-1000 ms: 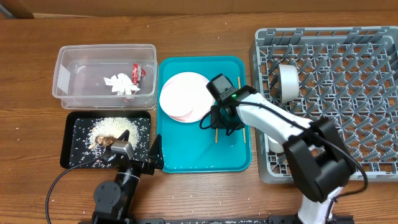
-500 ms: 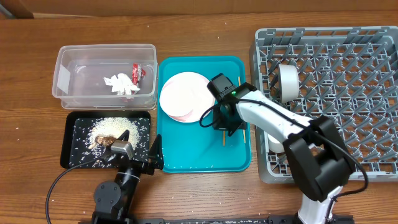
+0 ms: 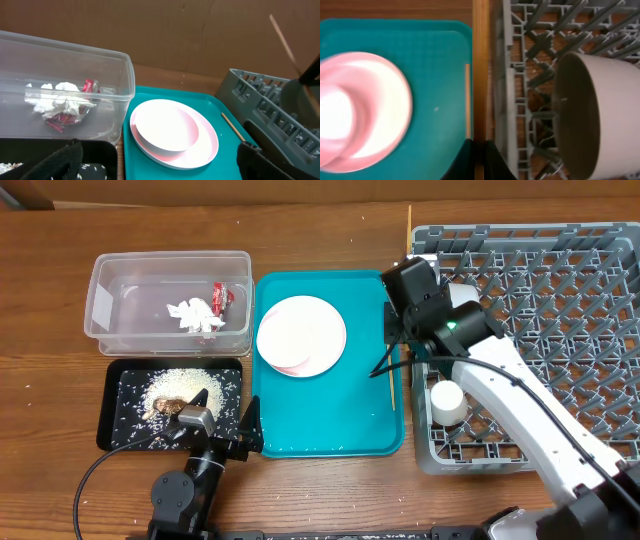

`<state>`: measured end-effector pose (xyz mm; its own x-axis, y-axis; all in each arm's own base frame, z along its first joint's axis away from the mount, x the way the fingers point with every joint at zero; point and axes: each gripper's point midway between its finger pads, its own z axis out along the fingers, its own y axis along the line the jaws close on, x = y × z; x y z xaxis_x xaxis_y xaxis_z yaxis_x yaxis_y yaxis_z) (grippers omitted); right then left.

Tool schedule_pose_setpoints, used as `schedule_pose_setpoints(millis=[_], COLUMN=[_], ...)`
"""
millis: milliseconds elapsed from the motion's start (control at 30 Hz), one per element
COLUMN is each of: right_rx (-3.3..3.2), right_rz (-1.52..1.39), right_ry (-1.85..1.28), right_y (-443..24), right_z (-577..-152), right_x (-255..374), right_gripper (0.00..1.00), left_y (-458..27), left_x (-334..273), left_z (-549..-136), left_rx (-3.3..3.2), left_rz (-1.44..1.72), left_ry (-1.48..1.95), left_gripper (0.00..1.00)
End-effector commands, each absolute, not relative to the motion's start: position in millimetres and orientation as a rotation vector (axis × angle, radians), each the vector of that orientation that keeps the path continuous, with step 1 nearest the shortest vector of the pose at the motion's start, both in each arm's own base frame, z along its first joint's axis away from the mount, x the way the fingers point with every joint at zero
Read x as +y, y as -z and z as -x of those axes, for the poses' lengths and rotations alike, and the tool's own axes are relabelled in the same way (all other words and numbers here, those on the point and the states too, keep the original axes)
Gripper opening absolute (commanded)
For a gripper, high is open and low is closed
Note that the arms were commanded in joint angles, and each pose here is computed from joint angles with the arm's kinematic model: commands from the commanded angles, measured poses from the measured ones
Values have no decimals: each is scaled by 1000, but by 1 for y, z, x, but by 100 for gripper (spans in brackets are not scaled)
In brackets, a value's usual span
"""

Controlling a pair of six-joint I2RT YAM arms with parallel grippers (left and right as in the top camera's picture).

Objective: Sort waste into correct bins and load items into the dishwasher
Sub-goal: 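Lift one chopstick and place it into the dish rack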

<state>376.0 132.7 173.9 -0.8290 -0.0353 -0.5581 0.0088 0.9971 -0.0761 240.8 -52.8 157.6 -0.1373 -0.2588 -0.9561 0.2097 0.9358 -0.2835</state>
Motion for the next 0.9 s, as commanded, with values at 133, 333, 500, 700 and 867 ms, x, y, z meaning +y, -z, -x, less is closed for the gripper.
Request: schedule_pose_setpoints(millis=[133, 333, 500, 700, 867], right_rx=[2630, 2666, 2678, 2734, 2786], right_rz=[46, 87, 146, 279, 277], right_ry=[330, 245, 203, -75, -162], right_y=[-135, -130, -128, -122, -110], right_z=[-386, -384, -378, -358, -348], right_x=[78, 84, 102, 156, 174], right_gripper=[4, 14, 26, 45, 48], left_y=[-158, -158, -158, -158, -158], left_x=[-54, -54, -54, -54, -54], left_z=[-240, -240, -240, -240, -240], left_rx=[1653, 1653, 1653, 1653, 1653], left_rz=[33, 33, 33, 33, 33], left_ry=[415, 415, 415, 415, 415], left_gripper=[100, 100, 100, 100, 100])
